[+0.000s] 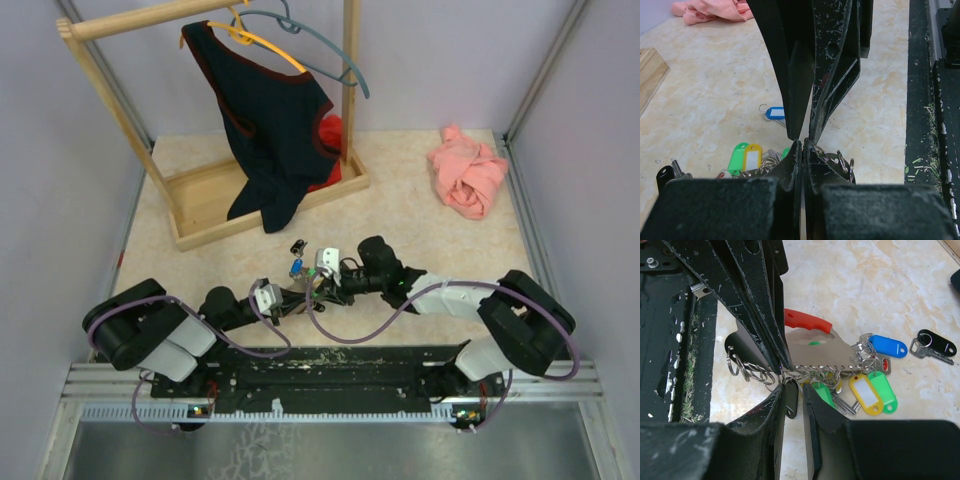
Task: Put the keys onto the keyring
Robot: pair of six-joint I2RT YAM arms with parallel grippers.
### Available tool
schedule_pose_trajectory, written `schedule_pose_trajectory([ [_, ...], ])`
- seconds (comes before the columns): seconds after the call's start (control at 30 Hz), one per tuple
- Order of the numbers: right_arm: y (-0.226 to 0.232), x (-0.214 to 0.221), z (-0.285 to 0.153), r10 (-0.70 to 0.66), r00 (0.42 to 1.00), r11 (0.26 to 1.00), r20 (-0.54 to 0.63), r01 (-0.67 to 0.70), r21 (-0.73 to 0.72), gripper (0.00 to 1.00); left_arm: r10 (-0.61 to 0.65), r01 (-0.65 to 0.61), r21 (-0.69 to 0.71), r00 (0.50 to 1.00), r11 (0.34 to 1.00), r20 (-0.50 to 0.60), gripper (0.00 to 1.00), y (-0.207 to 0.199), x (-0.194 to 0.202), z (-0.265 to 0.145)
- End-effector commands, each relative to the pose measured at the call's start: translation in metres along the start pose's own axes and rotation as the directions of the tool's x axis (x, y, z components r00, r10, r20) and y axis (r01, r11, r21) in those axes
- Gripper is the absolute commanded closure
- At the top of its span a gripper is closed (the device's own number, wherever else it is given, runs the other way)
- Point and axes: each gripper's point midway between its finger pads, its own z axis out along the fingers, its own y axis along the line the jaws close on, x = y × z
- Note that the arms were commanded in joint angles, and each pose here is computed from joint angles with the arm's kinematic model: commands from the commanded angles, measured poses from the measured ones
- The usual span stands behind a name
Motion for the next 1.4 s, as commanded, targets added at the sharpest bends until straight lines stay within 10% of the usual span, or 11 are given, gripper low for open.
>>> schedule_pose_trajectory([
  [0.0,0.007,-0.023,0.007,-0.044,0.996,0.998,0.075,0.048,-0.050,0.80,0.040,-0.040,-0.003,0.994,0.999,0.106,0.99,-0.001,-0.026,-0.003],
  [0.8,0.010,-0.031,0.013,-0.080,0.989,0.993,0.125,0.090,-0.079,0.89,0.011,-0.013,0.017,0.994,1.000,0.108,0.99,-0.004,-0.025,0.001],
  [1.37,-0.004,-0.001,0.007,-0.103,0.993,0.995,-0.049,0.103,-0.014,1.00,-0.022,0.023,-0.007,0.992,1.000,0.121,0.99,-0.001,-0.029,-0.005],
])
